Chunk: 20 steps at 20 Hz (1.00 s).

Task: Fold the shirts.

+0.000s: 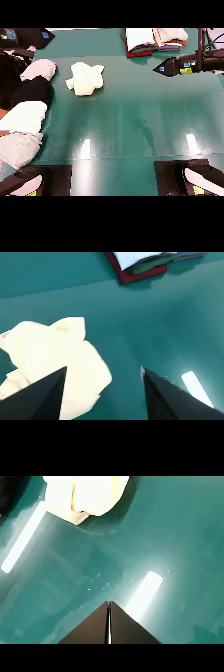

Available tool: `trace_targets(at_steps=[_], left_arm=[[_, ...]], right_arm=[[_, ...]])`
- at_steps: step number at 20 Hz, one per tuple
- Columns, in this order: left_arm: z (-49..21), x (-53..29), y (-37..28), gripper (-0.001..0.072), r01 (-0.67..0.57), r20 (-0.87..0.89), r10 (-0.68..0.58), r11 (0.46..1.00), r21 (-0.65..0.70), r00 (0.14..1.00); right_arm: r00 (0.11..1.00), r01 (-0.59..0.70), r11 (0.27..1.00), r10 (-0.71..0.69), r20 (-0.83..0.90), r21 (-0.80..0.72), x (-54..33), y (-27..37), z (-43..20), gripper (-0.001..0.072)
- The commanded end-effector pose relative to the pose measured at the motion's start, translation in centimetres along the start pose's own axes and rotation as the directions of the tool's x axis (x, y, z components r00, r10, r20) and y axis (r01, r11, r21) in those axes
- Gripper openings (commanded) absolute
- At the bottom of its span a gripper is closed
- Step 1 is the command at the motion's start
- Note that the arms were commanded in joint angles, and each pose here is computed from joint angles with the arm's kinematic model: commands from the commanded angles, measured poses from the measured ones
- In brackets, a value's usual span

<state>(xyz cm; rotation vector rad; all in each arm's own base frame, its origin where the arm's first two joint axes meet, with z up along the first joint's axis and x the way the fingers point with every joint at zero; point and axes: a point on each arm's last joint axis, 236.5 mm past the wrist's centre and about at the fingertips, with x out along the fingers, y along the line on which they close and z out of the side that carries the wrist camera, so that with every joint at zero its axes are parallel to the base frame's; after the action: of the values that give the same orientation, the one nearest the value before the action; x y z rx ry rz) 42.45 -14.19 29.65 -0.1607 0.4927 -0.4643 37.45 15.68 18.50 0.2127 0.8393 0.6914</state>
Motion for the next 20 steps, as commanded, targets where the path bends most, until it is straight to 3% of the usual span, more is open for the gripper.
trace_targets(at_steps=[1,6,10,16,17,18,19,20], left_arm=[[-3.5,4.8,2.4,0.0558,-0.020,-0.124,0.019,1.000,-0.010,0.992],[-15.1,15.7,7.1,0.0558,-0.073,-0.417,-0.018,0.977,-0.202,0.909],[-22.5,21.2,7.7,0.0558,-0.095,-0.521,-0.112,0.930,-0.355,0.846],[-23.0,24.9,5.2,0.0556,-0.051,-0.464,-0.067,0.970,-0.237,0.883],[-23.1,24.9,5.1,0.0445,-0.051,-0.467,-0.060,0.974,-0.220,0.882],[-23.2,24.8,5.0,0.0202,-0.049,-0.474,-0.063,0.974,-0.221,0.878],[-23.3,24.5,4.9,0.0029,-0.043,-0.490,-0.071,0.975,-0.218,0.869],[-22.7,24.1,4.8,0.0025,-0.040,-0.491,-0.075,0.975,-0.220,0.868]], right_arm=[[0.998,0.021,1.000,-0.021,0.052,0.002,0.0,-0.5,1.2,0.0014],[0.995,0.032,0.999,-0.032,0.097,0.006,-0.1,-0.8,2.3,0.0014],[0.995,0.033,0.999,-0.033,0.098,0.005,-0.1,-0.8,2.3,0.0014],[0.995,0.032,0.999,-0.032,0.096,0.005,-0.1,-0.8,2.3,0.0014],[0.995,0.031,1.000,-0.031,0.093,0.004,-0.1,-0.7,2.2,0.0014],[0.996,0.029,1.000,-0.029,0.090,0.004,-0.1,-0.7,2.1,0.0014],[0.996,0.027,1.000,-0.028,0.088,0.004,-0.1,-0.6,2.1,0.0014],[0.996,0.026,1.000,-0.026,0.085,0.004,-0.1,-0.6,2.0,0.0014]])
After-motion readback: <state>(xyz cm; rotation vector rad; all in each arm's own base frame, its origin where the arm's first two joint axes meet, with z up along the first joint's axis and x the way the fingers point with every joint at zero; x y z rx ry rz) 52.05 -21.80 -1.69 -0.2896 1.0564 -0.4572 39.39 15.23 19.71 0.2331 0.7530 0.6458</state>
